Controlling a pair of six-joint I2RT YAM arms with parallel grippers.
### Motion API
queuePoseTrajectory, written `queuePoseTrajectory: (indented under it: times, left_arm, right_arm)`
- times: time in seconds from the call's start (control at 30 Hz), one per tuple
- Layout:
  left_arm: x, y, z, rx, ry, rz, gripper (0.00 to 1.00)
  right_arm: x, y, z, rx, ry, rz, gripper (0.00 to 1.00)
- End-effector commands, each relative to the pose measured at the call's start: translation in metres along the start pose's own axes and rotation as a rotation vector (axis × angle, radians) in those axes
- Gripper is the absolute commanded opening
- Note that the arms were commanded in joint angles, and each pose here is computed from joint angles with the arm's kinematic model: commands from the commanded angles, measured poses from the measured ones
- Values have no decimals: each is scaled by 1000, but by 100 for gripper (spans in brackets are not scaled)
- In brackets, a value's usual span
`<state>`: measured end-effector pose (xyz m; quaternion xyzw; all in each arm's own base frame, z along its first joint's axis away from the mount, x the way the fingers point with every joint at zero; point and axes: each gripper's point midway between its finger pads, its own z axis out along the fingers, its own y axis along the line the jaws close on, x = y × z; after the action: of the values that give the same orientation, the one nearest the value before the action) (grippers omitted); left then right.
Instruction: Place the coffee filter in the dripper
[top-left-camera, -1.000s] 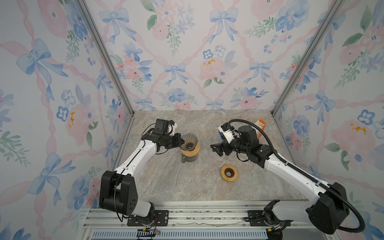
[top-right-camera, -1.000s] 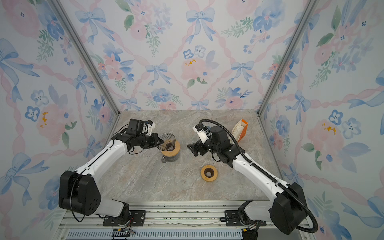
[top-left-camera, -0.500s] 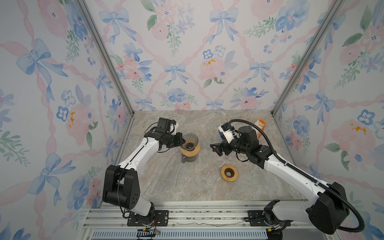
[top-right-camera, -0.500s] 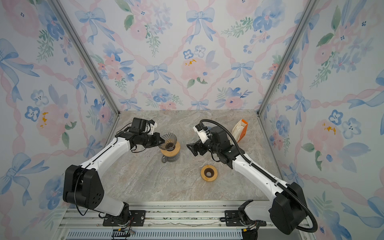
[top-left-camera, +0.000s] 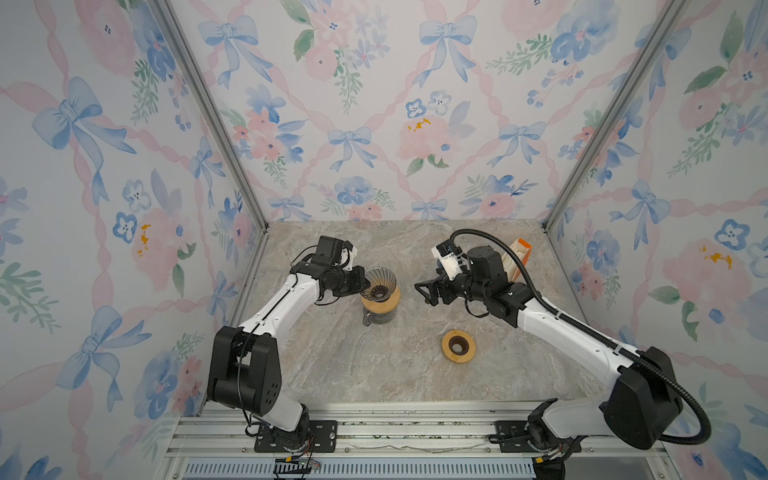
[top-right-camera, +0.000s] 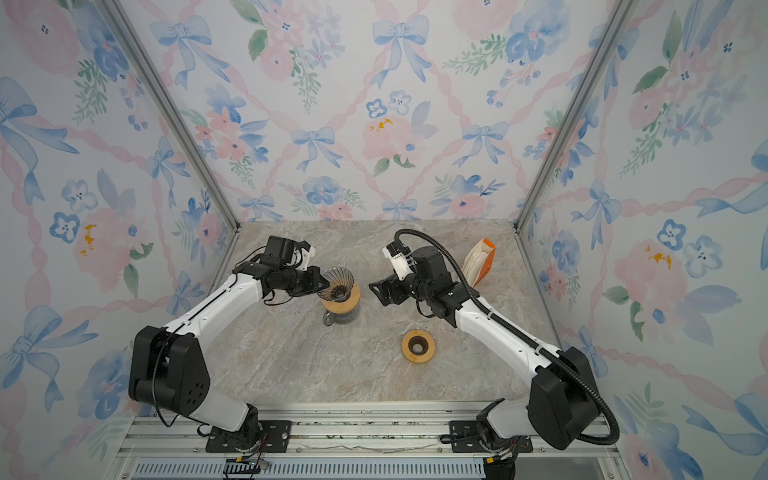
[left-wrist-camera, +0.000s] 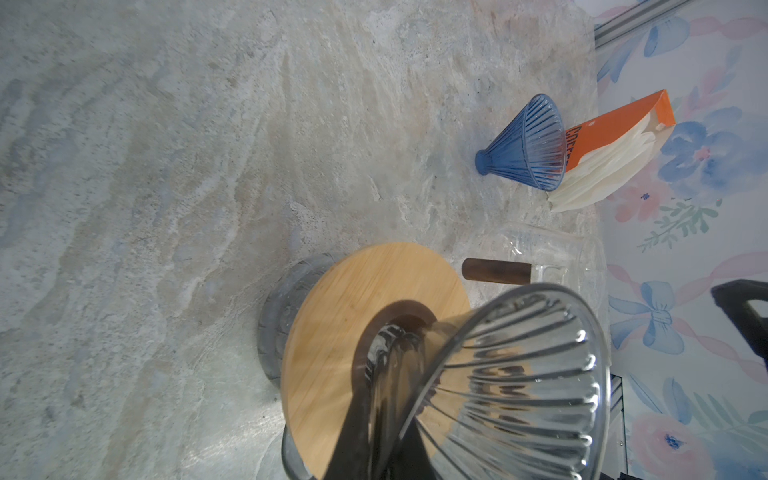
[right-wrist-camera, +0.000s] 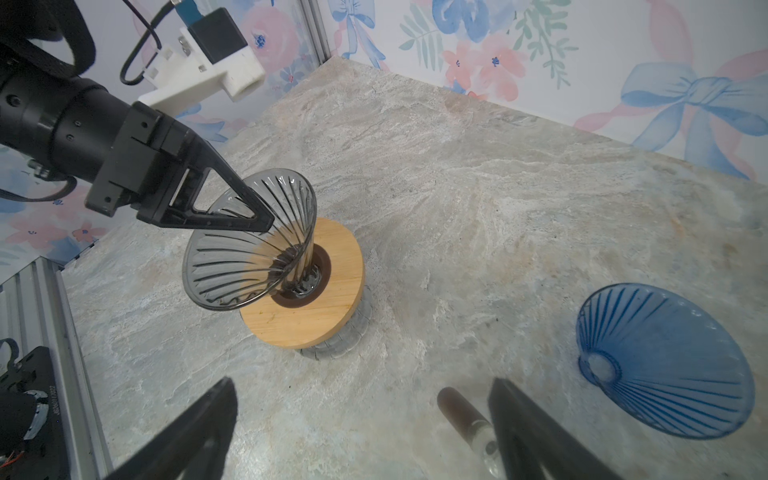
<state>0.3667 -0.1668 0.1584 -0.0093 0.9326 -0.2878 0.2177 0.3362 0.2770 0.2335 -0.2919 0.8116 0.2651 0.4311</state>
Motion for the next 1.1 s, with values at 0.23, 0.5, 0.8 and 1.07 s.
queuePoseTrajectory:
  times: [0.23, 0.5, 0.8, 1.07]
  left_arm:
    - [-18, -18, -12, 31, -47, 61, 36]
    - [-30, -27, -30, 31, -109, 88, 55]
    - [-27, -24, -40, 18, -133, 109, 59]
    - [-16, -11, -45, 1, -133, 83, 58]
  right_arm:
    - [-11, 16, 20, -31, 103, 13, 99]
    - [-20, 17, 32, 5, 137, 34, 96]
    - [-7, 22, 57, 4, 275, 34, 93]
    - [0, 24, 79, -15, 354, 44, 92]
